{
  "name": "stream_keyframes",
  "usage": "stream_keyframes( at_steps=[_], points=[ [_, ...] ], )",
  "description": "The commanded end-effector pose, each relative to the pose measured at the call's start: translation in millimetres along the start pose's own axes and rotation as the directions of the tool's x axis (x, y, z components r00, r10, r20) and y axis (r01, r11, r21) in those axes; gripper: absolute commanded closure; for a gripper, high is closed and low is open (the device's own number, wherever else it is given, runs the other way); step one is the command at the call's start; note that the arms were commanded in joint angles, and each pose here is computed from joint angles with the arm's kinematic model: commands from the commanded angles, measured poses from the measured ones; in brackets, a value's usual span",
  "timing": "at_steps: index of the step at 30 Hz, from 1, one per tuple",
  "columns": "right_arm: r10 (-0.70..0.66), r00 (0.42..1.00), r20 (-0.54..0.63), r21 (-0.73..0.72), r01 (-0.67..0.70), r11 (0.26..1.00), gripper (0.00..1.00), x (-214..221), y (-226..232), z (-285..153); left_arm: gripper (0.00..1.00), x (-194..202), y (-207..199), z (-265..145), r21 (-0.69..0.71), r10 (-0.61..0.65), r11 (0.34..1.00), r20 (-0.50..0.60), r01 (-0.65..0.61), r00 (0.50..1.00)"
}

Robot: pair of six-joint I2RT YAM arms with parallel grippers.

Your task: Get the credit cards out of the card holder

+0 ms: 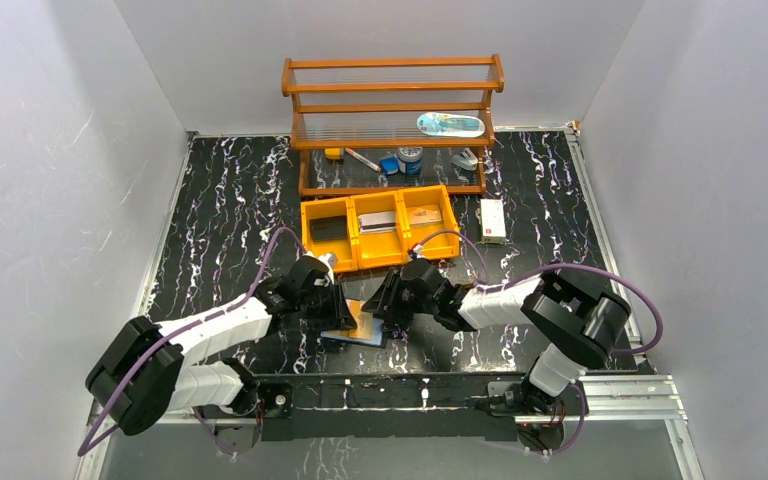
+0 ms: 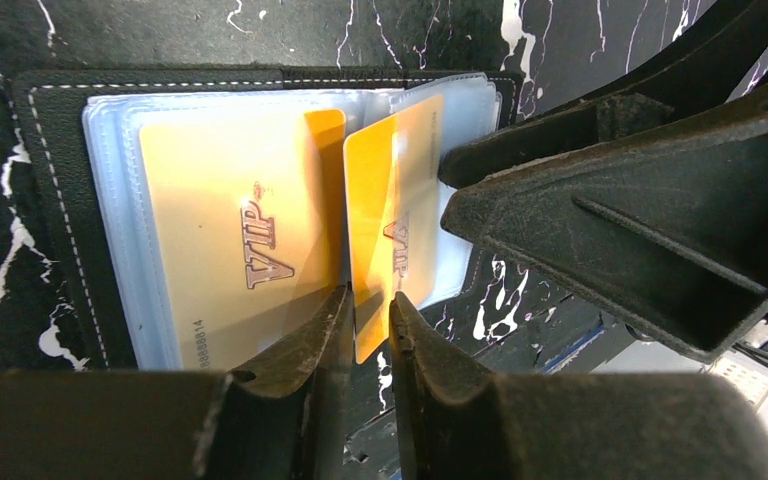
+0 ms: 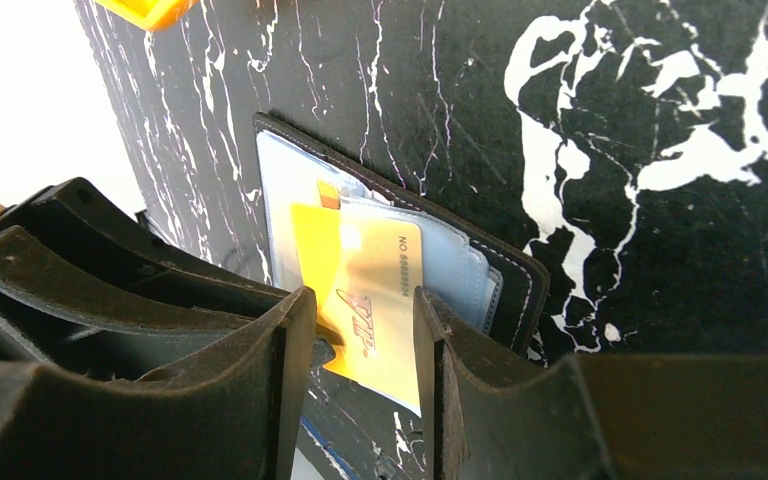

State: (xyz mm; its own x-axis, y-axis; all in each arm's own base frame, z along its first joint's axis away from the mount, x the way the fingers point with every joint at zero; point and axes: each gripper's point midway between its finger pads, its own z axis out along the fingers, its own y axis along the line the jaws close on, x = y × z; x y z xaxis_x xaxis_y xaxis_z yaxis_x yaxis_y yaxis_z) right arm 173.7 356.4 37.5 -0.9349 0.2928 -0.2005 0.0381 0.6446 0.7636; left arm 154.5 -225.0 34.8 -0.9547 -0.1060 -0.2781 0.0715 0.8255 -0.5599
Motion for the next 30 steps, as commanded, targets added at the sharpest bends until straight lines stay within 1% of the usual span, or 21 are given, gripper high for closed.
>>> stream_keyframes(
  at_steps=[1, 9, 18, 23, 28, 30],
  points=[
    [0.023, 1.000, 0.016, 0.083, -0.024, 0.996, 0.50, 2, -27, -2, 0.82, -2, -18, 1, 0.079, -0.008, 0.997, -0.019, 0.010, 1.000],
    [0.027, 1.000, -0.001, 0.074, -0.027, 0.997, 0.51, 6, -27, 1, 0.85, -5, -25, 1, 0.113, -0.024, 0.993, -0.002, 0.024, 1.000],
    [0.032, 0.999, -0.009, 0.065, -0.031, 0.997, 0.52, 7, -27, 2, 0.84, -2, -27, 4, 0.142, -0.043, 0.989, -0.009, 0.044, 0.999],
    [0.033, 0.999, -0.003, 0.071, -0.032, 0.997, 0.52, 6, -28, 2, 0.91, -3, -20, 3, 0.104, -0.044, 0.994, 0.002, 0.043, 0.999],
    [0.034, 0.999, 0.005, 0.087, -0.034, 0.996, 0.52, 5, -31, 1, 0.94, -9, -12, -4, 0.044, -0.022, 0.999, 0.038, 0.020, 0.999],
    [0.034, 0.999, 0.007, 0.091, -0.034, 0.995, 0.52, 5, -32, 1, 0.99, -10, -10, -7, 0.030, -0.012, 0.999, 0.046, 0.011, 0.999]
  ],
)
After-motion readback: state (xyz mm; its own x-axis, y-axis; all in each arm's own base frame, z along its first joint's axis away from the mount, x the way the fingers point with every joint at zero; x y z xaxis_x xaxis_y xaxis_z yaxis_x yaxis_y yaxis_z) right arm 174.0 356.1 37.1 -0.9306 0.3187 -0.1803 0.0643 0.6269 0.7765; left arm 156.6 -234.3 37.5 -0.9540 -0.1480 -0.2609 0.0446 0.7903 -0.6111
